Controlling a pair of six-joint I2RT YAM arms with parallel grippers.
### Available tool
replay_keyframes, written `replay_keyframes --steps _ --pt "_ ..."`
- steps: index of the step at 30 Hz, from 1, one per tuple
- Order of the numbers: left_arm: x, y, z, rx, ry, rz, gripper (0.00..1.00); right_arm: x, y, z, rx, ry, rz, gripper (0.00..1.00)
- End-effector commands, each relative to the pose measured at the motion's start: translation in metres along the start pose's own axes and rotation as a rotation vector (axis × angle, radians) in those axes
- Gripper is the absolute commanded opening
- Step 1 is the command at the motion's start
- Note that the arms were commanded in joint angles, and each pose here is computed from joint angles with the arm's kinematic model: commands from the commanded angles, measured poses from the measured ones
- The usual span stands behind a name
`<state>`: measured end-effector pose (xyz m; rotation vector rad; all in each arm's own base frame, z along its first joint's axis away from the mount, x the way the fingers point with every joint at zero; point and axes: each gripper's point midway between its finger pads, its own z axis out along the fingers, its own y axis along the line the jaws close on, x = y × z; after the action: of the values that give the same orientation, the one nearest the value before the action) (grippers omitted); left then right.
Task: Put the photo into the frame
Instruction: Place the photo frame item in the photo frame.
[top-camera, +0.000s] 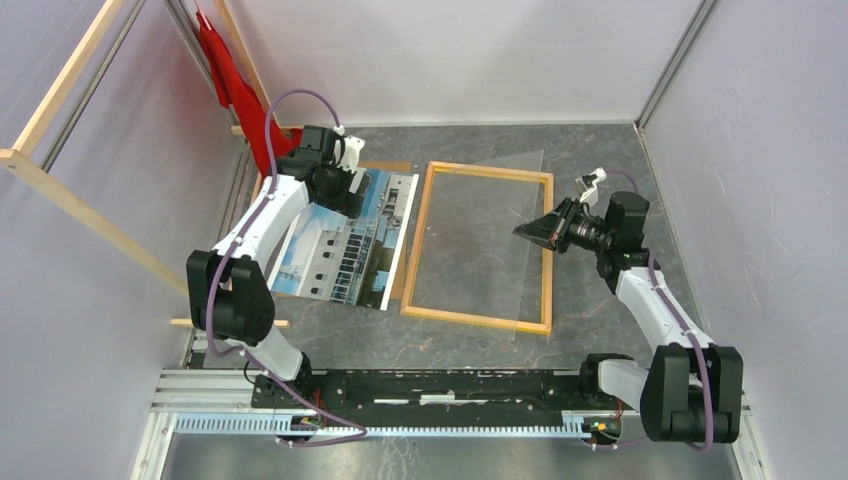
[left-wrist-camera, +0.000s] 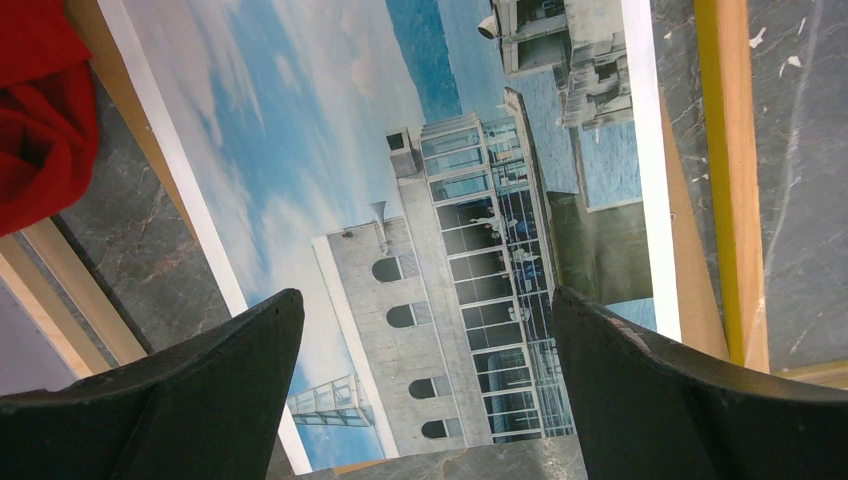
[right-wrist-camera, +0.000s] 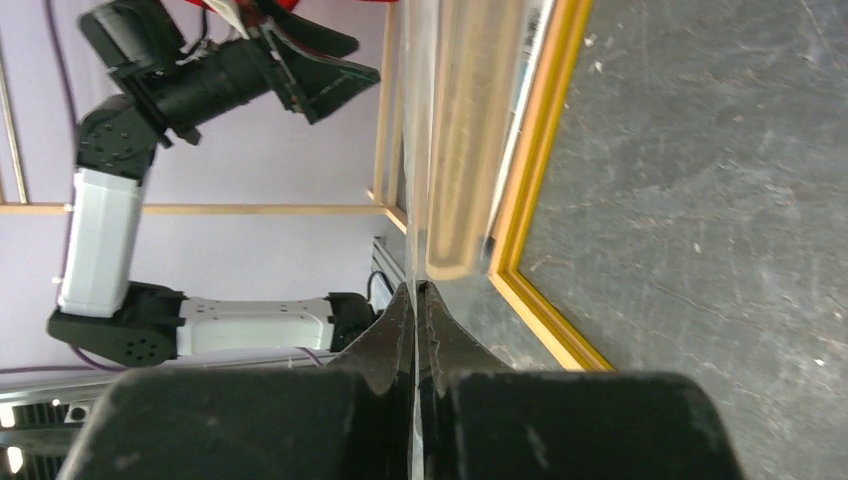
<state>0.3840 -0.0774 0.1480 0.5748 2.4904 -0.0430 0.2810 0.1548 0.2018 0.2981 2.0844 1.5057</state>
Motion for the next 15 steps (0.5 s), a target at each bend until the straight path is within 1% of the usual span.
replay_keyframes --steps 1,15 --pt "-0.012 0.005 -0.010 -0.021 -0.065 0.063 1.00 -0.002 -0.005 0.003 -0.004 0.014 -0.117 0.00" --pt "0.008 -0.007 0.001 0.034 -0.018 0.071 1.00 -0.028 -0.045 0.019 0.146 0.078 -0.201 0.00"
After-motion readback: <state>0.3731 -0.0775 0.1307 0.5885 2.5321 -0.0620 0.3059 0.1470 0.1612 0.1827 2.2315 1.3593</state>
